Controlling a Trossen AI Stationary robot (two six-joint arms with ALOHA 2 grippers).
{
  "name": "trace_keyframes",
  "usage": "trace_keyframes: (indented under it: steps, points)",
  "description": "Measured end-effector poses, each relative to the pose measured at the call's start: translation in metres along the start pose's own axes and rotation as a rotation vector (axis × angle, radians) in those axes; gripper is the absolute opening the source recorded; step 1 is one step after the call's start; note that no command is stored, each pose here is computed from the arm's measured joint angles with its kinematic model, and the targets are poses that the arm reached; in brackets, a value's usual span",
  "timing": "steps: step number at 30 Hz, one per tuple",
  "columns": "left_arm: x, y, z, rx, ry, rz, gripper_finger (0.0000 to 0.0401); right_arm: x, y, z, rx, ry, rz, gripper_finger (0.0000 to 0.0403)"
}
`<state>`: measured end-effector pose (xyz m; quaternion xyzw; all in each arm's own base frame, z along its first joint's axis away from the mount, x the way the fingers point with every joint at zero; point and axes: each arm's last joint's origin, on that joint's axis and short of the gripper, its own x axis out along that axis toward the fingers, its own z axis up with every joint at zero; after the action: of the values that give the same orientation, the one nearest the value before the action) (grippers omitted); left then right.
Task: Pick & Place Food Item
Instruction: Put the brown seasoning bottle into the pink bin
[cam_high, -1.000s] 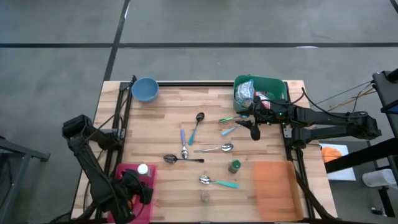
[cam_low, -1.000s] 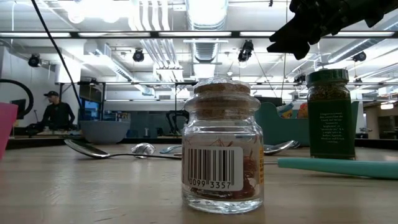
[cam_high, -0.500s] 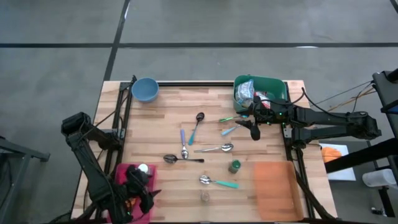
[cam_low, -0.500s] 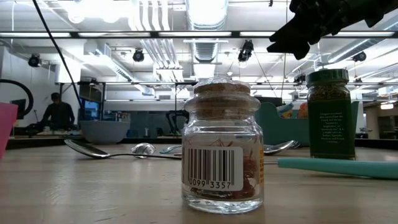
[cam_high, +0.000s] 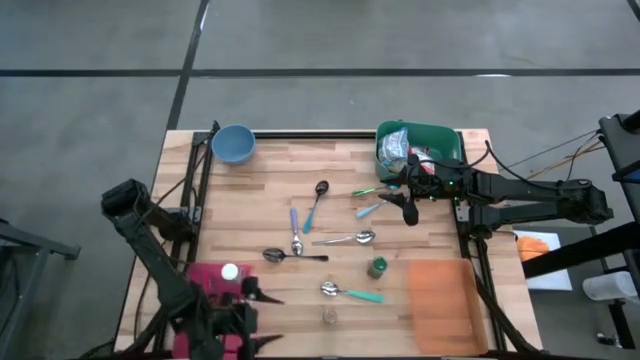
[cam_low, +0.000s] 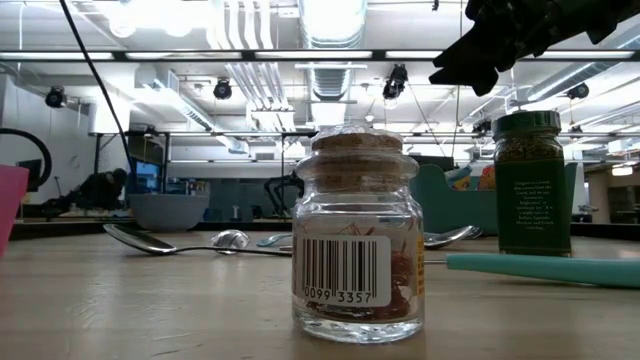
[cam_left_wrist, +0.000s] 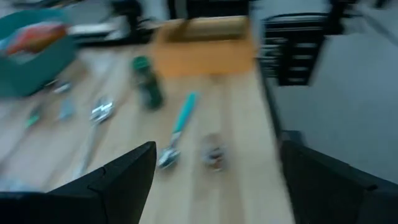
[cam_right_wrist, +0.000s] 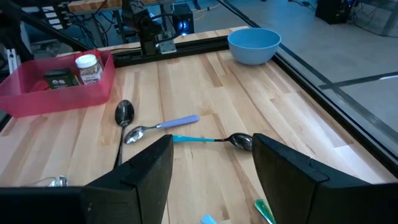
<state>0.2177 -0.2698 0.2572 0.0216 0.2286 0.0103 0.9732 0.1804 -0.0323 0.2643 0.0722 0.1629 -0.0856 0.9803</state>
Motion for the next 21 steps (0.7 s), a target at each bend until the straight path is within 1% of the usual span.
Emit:
trace_keyframes:
  steps: [4,7,9,15,19,21]
  points:
    - [0.017,0.004,-0.008,0.081,-0.020,-0.137,0.0347,0.000,0.000,0.000,0.000,0.000,0.000,0.0214]
    - [0.030,0.012,-0.015,0.103,-0.023,-0.195,0.0347,0.000,0.000,0.000,0.000,0.000,0.000,0.0214]
    - [0.037,0.019,-0.018,0.099,-0.022,-0.223,0.0347,0.000,0.000,0.000,0.000,0.000,0.000,0.0214]
    - [0.056,0.033,-0.028,0.106,-0.034,-0.283,0.0347,0.000,0.000,0.000,0.000,0.000,0.000,0.0214]
    - [0.072,0.032,-0.037,0.145,-0.027,-0.289,0.0347,0.000,0.000,0.000,0.000,0.000,0.000,0.0214]
    - [0.083,0.030,-0.042,0.157,-0.010,-0.274,0.0347,0.000,0.000,0.000,0.000,0.000,0.000,0.0214]
